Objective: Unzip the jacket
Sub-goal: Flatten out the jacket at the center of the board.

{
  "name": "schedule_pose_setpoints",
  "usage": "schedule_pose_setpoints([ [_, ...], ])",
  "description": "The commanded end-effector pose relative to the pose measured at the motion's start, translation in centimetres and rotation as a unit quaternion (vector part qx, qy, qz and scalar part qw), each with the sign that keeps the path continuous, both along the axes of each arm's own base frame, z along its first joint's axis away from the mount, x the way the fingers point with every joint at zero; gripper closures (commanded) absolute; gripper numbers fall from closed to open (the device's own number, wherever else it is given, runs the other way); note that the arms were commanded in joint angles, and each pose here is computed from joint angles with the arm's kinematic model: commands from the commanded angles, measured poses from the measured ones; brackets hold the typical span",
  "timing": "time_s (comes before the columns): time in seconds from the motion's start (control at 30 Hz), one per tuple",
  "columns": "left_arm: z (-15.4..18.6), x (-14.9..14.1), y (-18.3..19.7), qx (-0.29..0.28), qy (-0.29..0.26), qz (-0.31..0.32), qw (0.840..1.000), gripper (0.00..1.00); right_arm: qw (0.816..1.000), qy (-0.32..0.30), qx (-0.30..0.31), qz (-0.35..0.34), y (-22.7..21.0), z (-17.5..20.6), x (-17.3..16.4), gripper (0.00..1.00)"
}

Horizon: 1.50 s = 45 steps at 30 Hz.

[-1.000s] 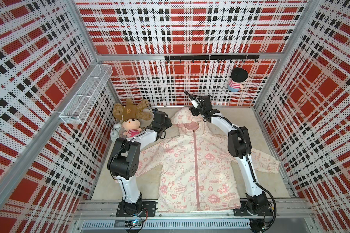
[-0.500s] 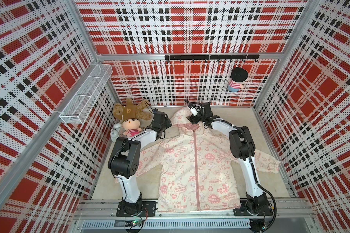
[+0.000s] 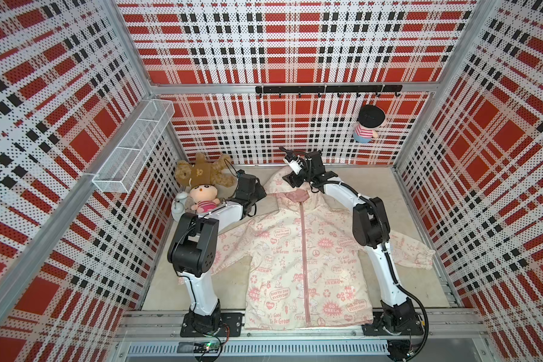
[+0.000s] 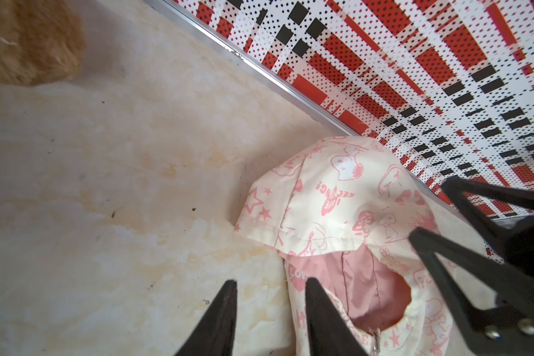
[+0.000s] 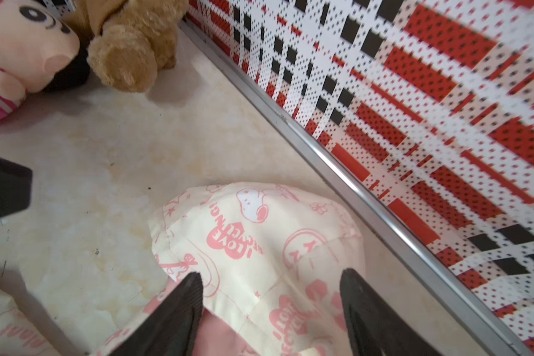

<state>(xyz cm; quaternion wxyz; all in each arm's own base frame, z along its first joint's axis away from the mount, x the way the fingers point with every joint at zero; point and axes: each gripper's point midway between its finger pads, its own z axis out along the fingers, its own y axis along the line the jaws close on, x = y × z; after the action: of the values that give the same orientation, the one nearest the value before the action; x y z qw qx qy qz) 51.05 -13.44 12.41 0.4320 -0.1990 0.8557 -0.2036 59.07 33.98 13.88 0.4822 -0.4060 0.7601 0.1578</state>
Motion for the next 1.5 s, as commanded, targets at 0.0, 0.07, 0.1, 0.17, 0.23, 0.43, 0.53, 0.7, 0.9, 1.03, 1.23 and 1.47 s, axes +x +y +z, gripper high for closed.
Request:
schedule_pose_setpoints([
  [0.0,-0.7,0.2,0.3,-0.002,0.002,0.001,1.000,0.60,0.999,0.041,-0.009,0.013,0.7,-3.0,-0.8,0.27],
  [0.07,-0.9,0.2,0.3,-0.002,0.003,0.002,1.000,0.61,0.998,0.052,-0.011,0.011,0.8,-3.7,-0.7,0.27],
  [0.1,-0.9,0.2,0.3,-0.002,0.004,0.001,1.000,0.61,0.998,0.057,-0.013,0.007,0.8,-4.1,-0.5,0.27],
  [0.17,-1.1,0.2,0.3,-0.003,0.006,0.000,1.000,0.61,0.998,0.068,-0.018,-0.007,0.6,-4.9,0.1,0.26],
  [0.23,-1.4,0.2,0.1,-0.004,0.008,-0.002,1.000,0.61,0.996,0.079,-0.020,-0.027,0.4,-5.6,0.7,0.23],
  [0.43,-2.3,0.0,0.0,-0.005,0.018,-0.001,1.000,0.61,0.986,0.130,0.000,-0.102,-0.4,-6.6,2.3,0.17],
  [0.53,-2.7,-0.2,-0.1,-0.008,0.021,-0.002,1.000,0.61,0.974,0.171,0.048,-0.138,-1.1,-6.6,2.6,0.19],
  [0.7,-2.9,-0.3,-0.2,-0.008,0.024,-0.002,1.000,0.61,0.942,0.259,0.125,-0.175,-2.2,-7.2,2.5,0.25],
  [0.9,-3.1,-0.4,-0.5,-0.010,0.025,-0.006,1.000,0.61,0.918,0.305,0.141,-0.210,-3.0,-8.4,2.1,0.27],
  [1.03,-3.3,-0.6,-0.6,-0.010,0.028,-0.007,1.000,0.61,0.901,0.339,0.138,-0.233,-4.1,-9.8,1.6,0.30],
  [1.23,-3.6,-0.7,-0.7,-0.011,0.031,-0.008,0.999,0.60,0.887,0.360,0.120,-0.262,-5.2,-11.3,0.7,0.25],
  [1.47,-4.0,-0.7,-1.2,-0.014,0.035,-0.013,0.999,0.60,0.876,0.374,0.130,-0.276,-5.2,-13.2,0.9,0.37],
])
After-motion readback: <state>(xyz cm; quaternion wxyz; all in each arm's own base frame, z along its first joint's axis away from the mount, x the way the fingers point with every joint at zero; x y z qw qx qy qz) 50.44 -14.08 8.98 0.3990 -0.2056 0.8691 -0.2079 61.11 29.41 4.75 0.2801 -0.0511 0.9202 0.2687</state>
